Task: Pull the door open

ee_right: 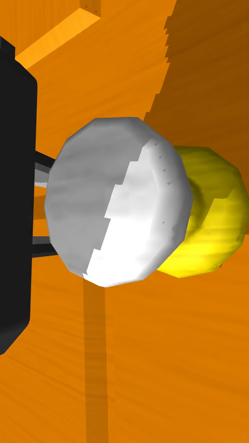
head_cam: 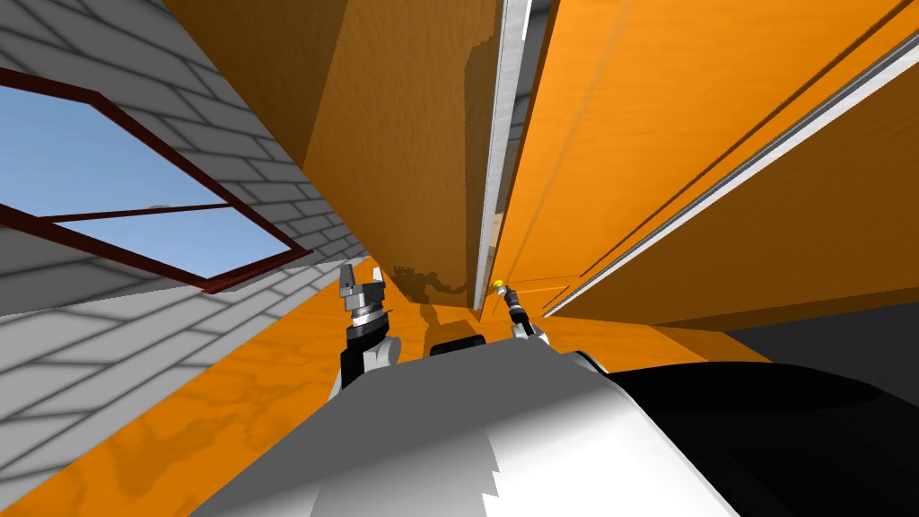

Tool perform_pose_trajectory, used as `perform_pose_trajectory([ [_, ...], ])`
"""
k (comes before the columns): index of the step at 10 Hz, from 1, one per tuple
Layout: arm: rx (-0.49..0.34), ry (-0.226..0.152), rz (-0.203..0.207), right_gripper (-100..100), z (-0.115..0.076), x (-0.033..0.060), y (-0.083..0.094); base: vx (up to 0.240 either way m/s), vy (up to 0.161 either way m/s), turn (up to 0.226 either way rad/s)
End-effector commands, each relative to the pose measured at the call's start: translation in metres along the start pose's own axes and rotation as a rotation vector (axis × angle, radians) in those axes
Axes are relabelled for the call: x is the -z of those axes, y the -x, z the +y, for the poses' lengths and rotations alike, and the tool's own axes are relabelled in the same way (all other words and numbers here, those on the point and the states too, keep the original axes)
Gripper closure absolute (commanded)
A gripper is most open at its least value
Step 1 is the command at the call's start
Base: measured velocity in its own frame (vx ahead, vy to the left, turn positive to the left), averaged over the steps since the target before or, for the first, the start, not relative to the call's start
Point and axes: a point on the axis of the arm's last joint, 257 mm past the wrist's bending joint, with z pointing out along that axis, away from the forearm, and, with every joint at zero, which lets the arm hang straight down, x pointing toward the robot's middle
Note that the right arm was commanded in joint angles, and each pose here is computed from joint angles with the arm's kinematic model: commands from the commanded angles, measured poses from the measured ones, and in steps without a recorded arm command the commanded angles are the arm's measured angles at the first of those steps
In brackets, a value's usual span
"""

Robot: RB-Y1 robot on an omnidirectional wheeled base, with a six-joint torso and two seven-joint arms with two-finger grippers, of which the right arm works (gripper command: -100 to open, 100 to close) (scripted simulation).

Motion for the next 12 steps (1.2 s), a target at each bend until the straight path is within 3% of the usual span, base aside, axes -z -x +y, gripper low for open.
perform_pose_trajectory([
  [1, -0.083, 0.015, 0.022, 100, 0.003, -0.0043, -0.021, -0.06, -0.035, 0.107],
  [3, -0.14, 0.014, 0.016, 100, 0.003, -0.0048, -0.021, -0.048, -0.029, 0.059],
  [5, -0.148, -0.015, 0.006, 100, -0.008, 0.0019, -0.017, -0.017, -0.002, 0.019],
  [6, -0.153, 0.014, 0.016, 100, 0.003, -0.0048, -0.021, -0.012, 0.0, -0.023],
  [7, -0.148, -0.013, 0.006, 100, -0.008, 0.0015, -0.017, -0.004, -0.003, 0.013],
  [8, -0.148, -0.016, 0.005, 100, -0.009, 0.0022, -0.017, 0.014, -0.004, 0.007],
  [11, -0.153, 0.013, 0.016, 100, 0.003, -0.0047, -0.021, -0.002, 0.002, -0.007],
  [12, -0.206, 0.013, 0.01, 100, 0.003, -0.0054, -0.021, -0.028, -0.018, 0.068],
])
